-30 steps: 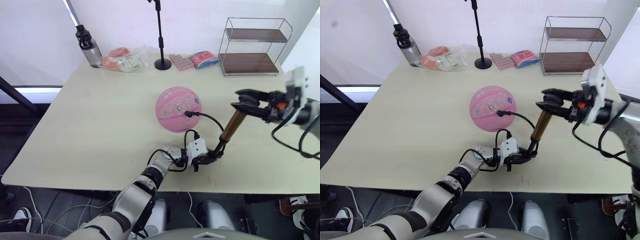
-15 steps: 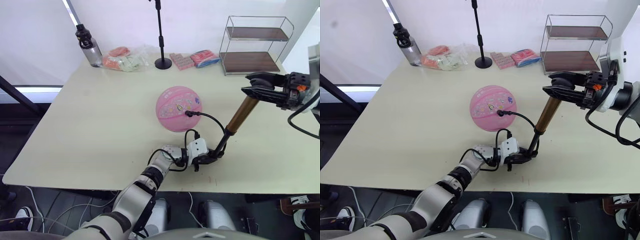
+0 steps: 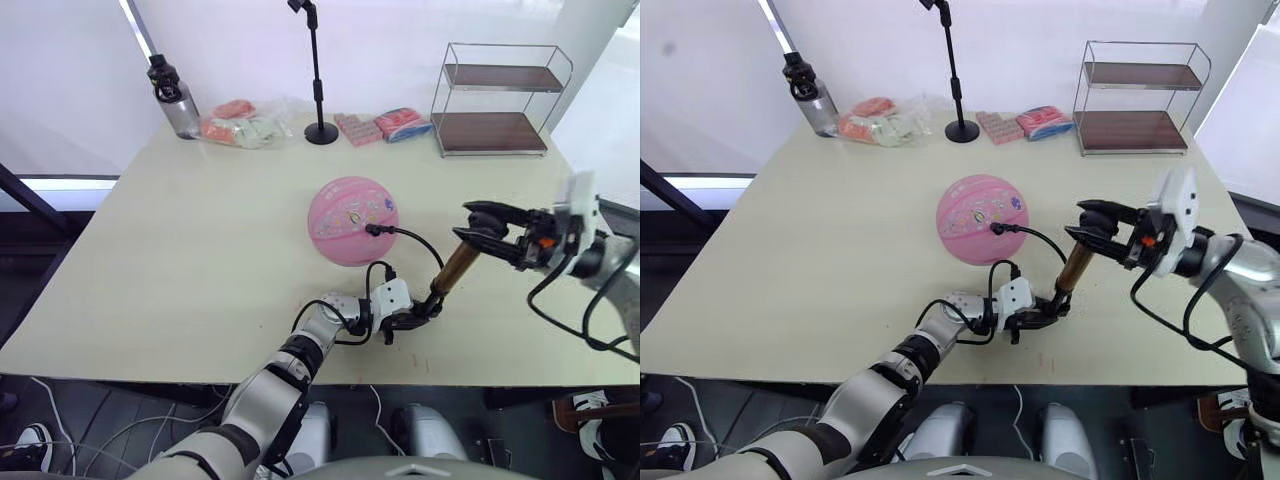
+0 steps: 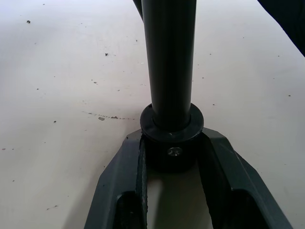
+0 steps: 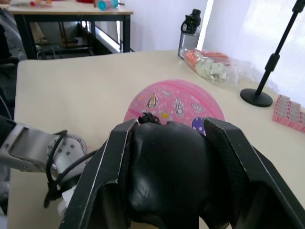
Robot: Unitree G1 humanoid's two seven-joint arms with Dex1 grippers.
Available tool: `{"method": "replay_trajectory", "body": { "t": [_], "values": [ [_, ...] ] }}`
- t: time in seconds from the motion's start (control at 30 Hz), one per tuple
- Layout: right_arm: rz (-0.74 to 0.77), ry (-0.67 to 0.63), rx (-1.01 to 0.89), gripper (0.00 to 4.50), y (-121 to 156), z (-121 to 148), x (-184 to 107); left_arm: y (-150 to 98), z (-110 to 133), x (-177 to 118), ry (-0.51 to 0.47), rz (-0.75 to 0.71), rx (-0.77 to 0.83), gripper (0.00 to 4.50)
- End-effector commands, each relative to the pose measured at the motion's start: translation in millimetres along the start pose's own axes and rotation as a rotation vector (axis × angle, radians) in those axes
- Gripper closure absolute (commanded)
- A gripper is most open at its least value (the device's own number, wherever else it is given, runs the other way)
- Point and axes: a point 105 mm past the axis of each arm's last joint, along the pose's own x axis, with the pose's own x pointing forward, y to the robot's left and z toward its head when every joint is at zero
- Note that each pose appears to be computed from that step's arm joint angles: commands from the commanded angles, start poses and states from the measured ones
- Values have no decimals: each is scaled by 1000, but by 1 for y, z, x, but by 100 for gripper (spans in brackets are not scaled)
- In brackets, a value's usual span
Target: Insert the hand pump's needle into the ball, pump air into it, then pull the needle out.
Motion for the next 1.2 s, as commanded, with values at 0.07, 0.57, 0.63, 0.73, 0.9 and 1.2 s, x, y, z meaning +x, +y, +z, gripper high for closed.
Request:
{"method": "replay_trajectory", "body": {
  "t": [0.07, 0.57, 0.63, 0.73, 0.9, 1.2],
  "values": [
    [-6, 197, 106, 283, 15, -75, 0, -41, -74, -17, 238, -77, -189, 348],
    [-11, 53, 39, 283, 2, -34, 5, -41, -74, -17, 234, -69, -201, 348],
    [-5, 16, 14, 283, -4, -10, 3, -41, -74, -17, 234, -69, -202, 348],
    [6, -26, -24, 283, -13, 25, -3, -41, -74, -17, 233, -68, -204, 348],
    [7, -102, -86, 283, -25, 87, -15, -41, -73, -16, 230, -67, -209, 348],
    [23, -119, -127, 283, -26, 133, -28, -40, -72, -15, 225, -62, -213, 348]
  ]
}}
